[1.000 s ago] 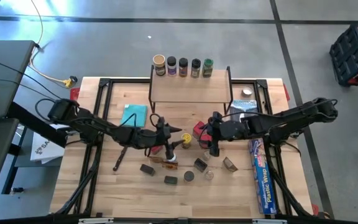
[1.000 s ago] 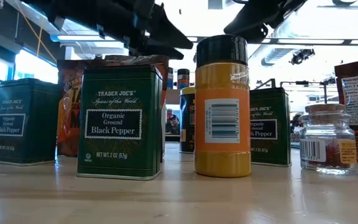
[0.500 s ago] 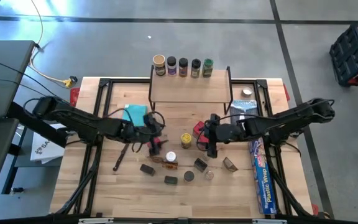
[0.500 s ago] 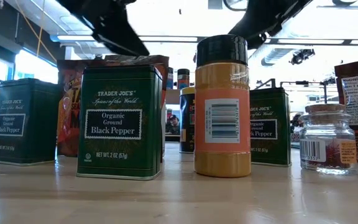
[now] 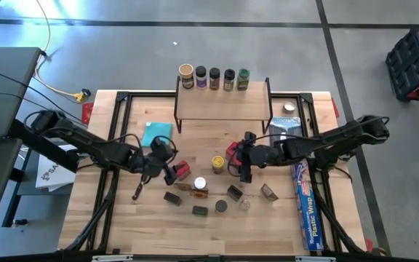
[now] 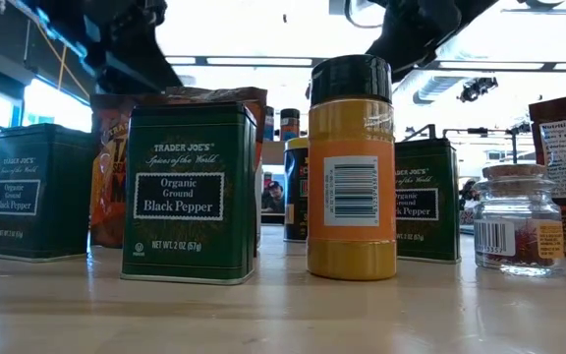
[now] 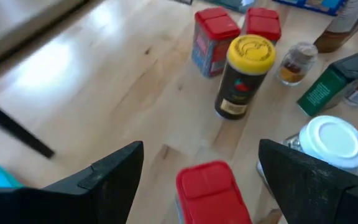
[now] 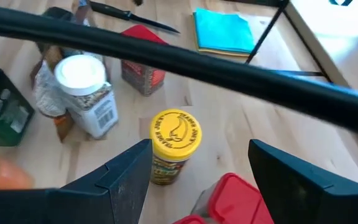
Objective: Shelf spices
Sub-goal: Put the red seasoning can on the shelf
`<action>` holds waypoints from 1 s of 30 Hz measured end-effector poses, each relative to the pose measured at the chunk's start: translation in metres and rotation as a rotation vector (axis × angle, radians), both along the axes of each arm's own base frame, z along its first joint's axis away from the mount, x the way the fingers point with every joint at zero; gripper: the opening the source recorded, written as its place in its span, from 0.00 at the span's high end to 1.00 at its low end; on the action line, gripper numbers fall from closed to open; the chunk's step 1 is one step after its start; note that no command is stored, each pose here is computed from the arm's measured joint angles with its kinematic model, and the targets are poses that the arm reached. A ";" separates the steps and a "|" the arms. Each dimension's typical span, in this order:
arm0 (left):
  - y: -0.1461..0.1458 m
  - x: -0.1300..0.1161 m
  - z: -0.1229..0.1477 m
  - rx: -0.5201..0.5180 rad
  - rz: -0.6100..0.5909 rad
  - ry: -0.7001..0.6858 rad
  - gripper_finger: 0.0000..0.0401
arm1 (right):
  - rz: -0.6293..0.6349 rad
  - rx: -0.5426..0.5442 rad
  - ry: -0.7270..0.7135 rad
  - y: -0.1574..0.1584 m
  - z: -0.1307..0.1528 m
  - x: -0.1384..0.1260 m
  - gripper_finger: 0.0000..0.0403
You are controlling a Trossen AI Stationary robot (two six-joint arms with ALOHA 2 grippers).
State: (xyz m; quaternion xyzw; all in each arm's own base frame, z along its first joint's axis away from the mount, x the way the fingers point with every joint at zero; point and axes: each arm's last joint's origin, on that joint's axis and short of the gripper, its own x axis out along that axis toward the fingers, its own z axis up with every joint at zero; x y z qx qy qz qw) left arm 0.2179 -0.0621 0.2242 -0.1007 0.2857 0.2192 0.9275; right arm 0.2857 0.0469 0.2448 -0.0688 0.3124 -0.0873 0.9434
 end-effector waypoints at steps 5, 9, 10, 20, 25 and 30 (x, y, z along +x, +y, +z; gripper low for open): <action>-0.004 -0.006 -0.014 -0.018 0.056 -0.039 0.22 | -0.018 0.004 0.001 -0.007 0.000 0.001 0.35; -0.003 -0.007 -0.027 -0.078 0.076 -0.109 0.22 | -0.029 0.007 0.001 -0.011 0.000 0.002 0.35; -0.003 -0.008 -0.031 -0.084 0.077 -0.105 0.22 | -0.030 0.007 0.001 -0.011 0.000 0.002 0.35; -0.005 -0.001 -0.057 -0.076 0.029 0.012 0.22 | -0.038 0.036 -0.011 -0.011 0.001 0.002 0.35; -0.007 0.005 -0.062 -0.079 0.005 0.025 0.22 | -0.051 0.057 -0.017 -0.011 0.001 0.002 0.35; -0.007 0.006 -0.065 -0.061 -0.026 0.049 0.22 | -0.043 0.069 -0.016 -0.011 0.001 0.002 0.35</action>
